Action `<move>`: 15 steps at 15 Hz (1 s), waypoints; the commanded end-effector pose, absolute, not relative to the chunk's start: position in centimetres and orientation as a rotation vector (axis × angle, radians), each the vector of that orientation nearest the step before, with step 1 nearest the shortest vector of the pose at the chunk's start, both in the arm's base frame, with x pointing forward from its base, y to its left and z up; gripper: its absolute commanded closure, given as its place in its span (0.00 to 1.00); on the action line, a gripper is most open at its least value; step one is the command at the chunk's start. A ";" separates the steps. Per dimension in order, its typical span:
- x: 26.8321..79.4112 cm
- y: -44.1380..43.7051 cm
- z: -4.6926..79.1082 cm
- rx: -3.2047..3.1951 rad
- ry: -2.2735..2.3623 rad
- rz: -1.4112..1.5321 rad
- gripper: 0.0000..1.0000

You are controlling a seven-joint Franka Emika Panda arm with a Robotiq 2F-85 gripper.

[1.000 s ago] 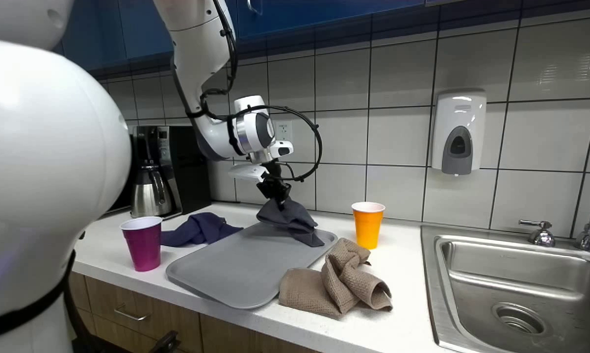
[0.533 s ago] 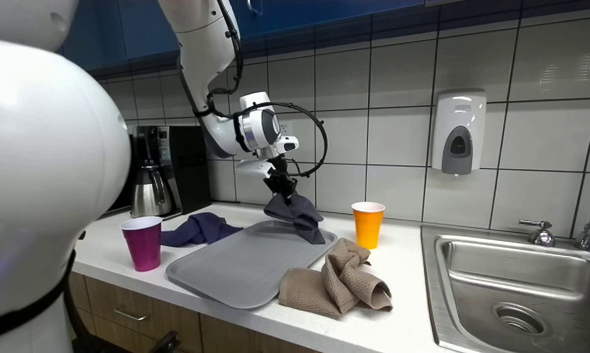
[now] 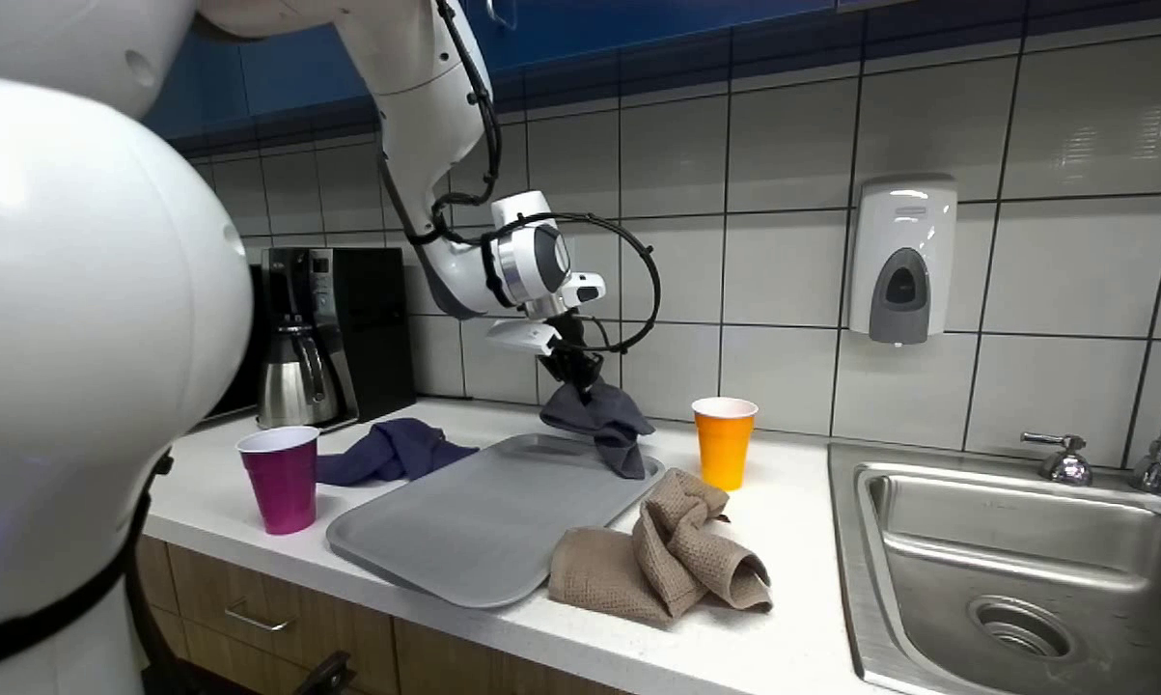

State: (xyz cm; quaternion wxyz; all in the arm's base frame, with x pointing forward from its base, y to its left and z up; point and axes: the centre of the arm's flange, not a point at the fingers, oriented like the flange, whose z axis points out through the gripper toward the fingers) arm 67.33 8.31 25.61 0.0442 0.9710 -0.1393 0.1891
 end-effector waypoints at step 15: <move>73.8 6.6 22.5 2.944 -0.468 0.608 0.97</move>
